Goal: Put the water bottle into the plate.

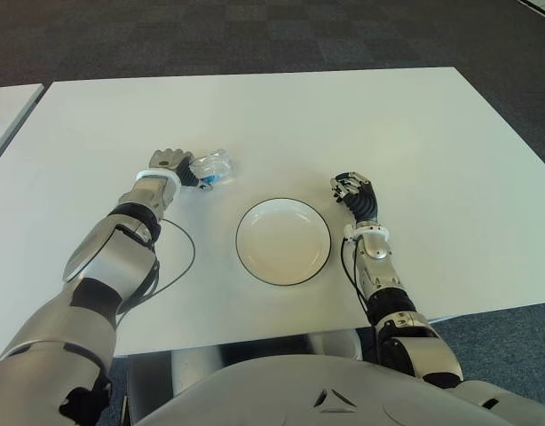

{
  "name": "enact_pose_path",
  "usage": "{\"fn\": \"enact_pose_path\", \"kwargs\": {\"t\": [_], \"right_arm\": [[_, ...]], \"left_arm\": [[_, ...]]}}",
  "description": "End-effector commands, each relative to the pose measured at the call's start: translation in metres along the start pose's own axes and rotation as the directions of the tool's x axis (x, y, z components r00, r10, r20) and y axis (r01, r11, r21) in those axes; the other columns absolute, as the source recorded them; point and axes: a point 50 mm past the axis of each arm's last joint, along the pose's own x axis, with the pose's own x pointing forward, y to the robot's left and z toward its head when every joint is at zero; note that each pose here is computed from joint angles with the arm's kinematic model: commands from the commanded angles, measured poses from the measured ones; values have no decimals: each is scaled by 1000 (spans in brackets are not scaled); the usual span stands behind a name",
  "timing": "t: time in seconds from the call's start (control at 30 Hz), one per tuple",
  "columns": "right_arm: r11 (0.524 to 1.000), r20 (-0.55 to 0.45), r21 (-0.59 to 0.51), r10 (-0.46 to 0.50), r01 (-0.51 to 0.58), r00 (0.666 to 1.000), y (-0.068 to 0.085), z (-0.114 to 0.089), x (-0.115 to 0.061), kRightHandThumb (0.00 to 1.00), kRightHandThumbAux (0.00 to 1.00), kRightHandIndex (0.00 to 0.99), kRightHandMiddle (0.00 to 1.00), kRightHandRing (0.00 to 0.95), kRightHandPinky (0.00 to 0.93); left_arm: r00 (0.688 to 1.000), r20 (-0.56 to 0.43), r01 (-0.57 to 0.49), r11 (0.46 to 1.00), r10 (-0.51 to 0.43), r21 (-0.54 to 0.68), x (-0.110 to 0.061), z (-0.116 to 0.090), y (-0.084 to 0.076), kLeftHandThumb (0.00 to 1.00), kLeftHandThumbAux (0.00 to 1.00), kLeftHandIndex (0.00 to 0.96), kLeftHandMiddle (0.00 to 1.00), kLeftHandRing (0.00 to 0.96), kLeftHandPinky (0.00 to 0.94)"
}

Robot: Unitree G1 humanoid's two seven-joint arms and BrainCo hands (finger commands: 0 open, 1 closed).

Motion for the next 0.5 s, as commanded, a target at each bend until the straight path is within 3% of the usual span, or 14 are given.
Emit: {"fn": "enact_pose_path", "kwargs": {"t": [0.03, 0.33, 0.5], "right_arm": [[1000, -54, 0, -2, 2, 999, -1, -8, -3, 707, 729, 433, 600, 622, 637], [1000, -58, -4, -6, 6, 998, -1, -7, -3, 707, 729, 433, 606, 622, 634], [1000, -52, -4, 1, -1, 999, -1, -7, -2, 707, 729, 434, 611, 624, 638]], "left_arm": [[999, 29, -39, 995, 42, -89, 4, 8, 17, 853, 669, 398, 545, 864, 849], [976, 113, -153, 956, 185, -249, 7, 21, 50, 854, 668, 398, 540, 868, 857], [940, 212, -206, 942, 266, -266, 5, 30, 64, 854, 669, 398, 540, 872, 862]]}}
